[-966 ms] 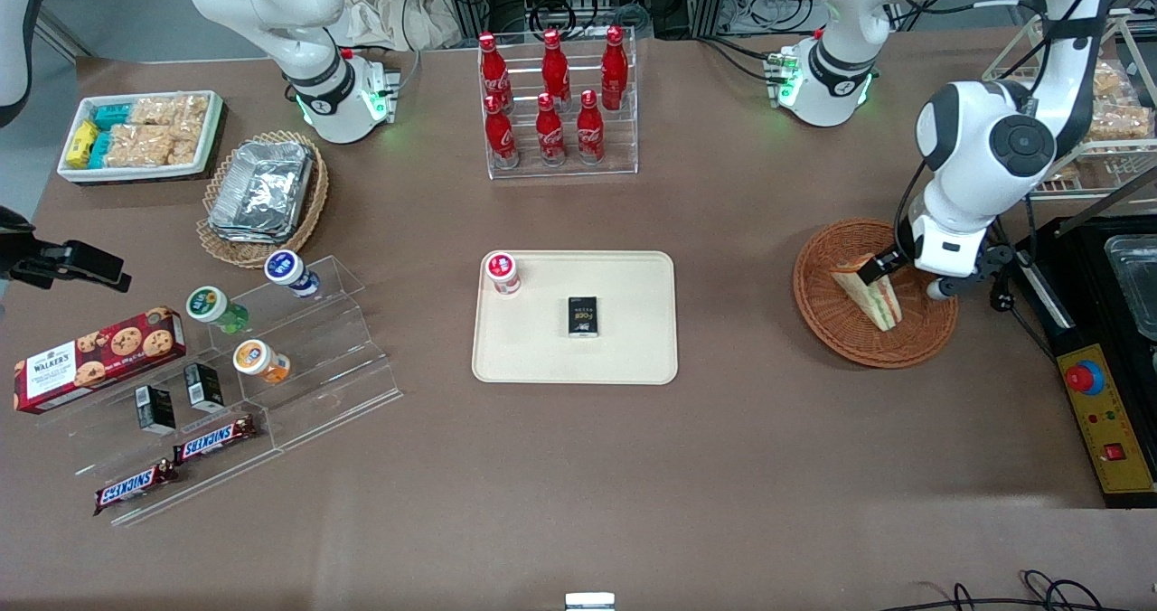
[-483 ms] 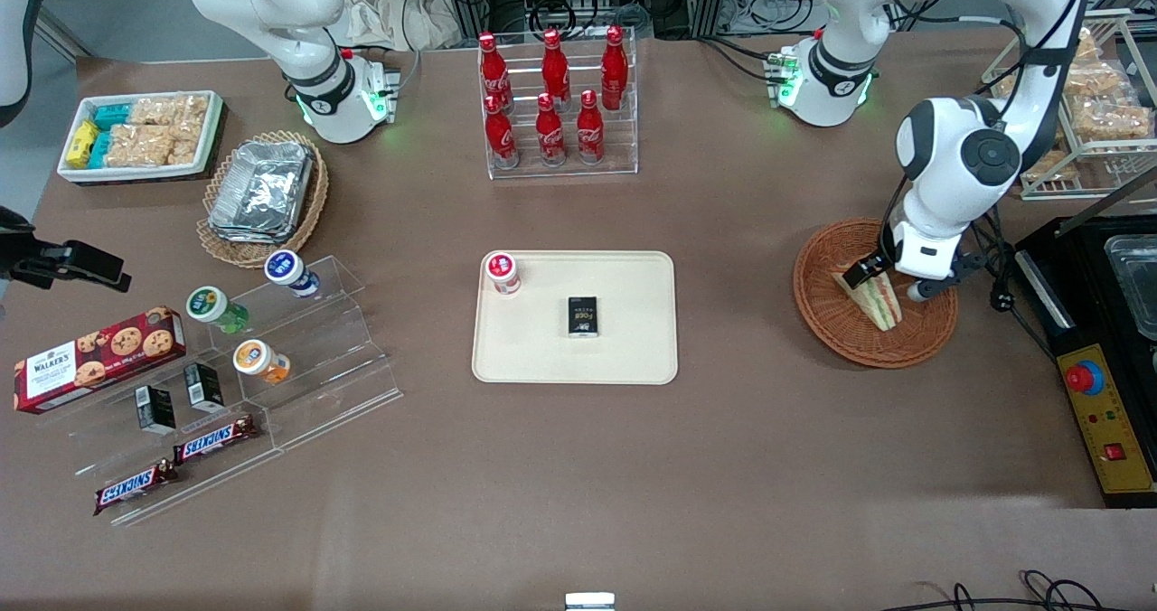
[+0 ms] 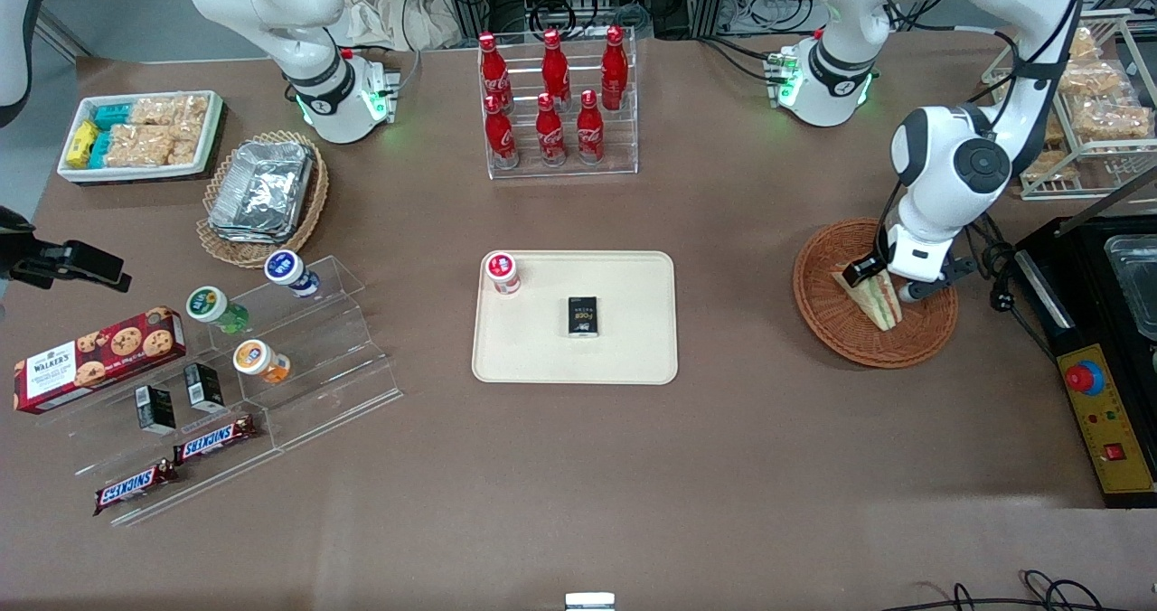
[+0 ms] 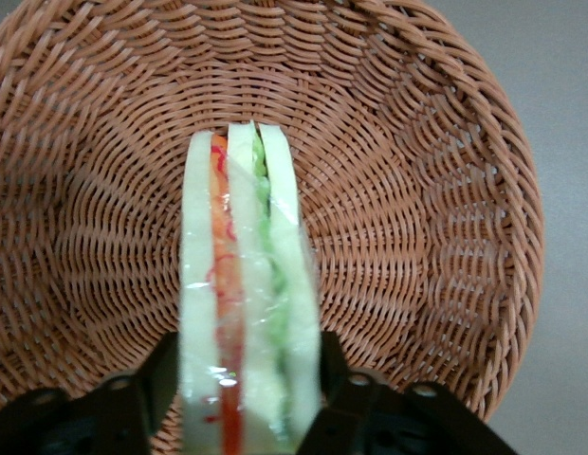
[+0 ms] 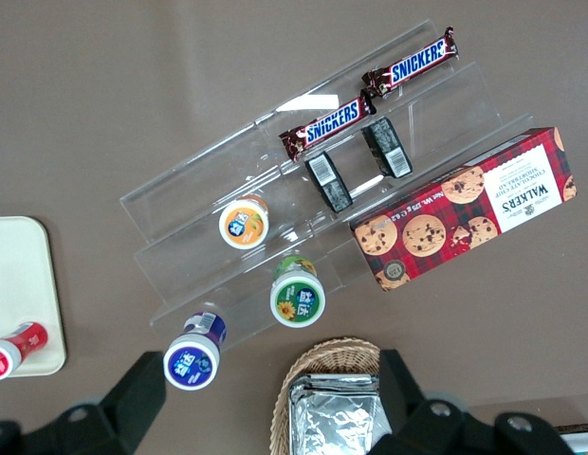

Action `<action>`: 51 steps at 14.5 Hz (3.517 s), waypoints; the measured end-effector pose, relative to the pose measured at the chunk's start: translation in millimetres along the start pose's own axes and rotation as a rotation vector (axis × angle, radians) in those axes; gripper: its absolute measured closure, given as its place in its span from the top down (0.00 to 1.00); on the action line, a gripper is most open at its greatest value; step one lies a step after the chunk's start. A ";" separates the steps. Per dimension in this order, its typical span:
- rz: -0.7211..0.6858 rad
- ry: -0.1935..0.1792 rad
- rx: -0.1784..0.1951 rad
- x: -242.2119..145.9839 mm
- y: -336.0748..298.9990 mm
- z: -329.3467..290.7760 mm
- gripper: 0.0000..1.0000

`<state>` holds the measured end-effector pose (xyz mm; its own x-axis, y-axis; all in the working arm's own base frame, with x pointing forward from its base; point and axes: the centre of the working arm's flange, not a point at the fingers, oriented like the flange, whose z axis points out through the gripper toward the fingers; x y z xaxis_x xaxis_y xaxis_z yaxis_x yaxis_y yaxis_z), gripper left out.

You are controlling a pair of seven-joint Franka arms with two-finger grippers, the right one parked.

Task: Place sandwich from basket to tray
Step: 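Lift the sandwich out of the basket with the left gripper, then carry the sandwich over the cream tray beside the tissue pack, then lower the sandwich onto the tray with the left gripper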

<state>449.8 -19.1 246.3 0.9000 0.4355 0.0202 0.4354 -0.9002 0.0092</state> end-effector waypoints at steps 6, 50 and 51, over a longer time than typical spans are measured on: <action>0.004 -0.002 0.005 2.3 2.6 -12.2 0.30; 0.515 0.016 -0.007 -130.9 357.2 11.5 0.20; 0.513 0.017 -0.009 -130.5 357.8 10.7 0.20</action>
<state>488.4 -398.0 236.3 0.9972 -0.0627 0.0406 -0.0629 -0.9980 0.0022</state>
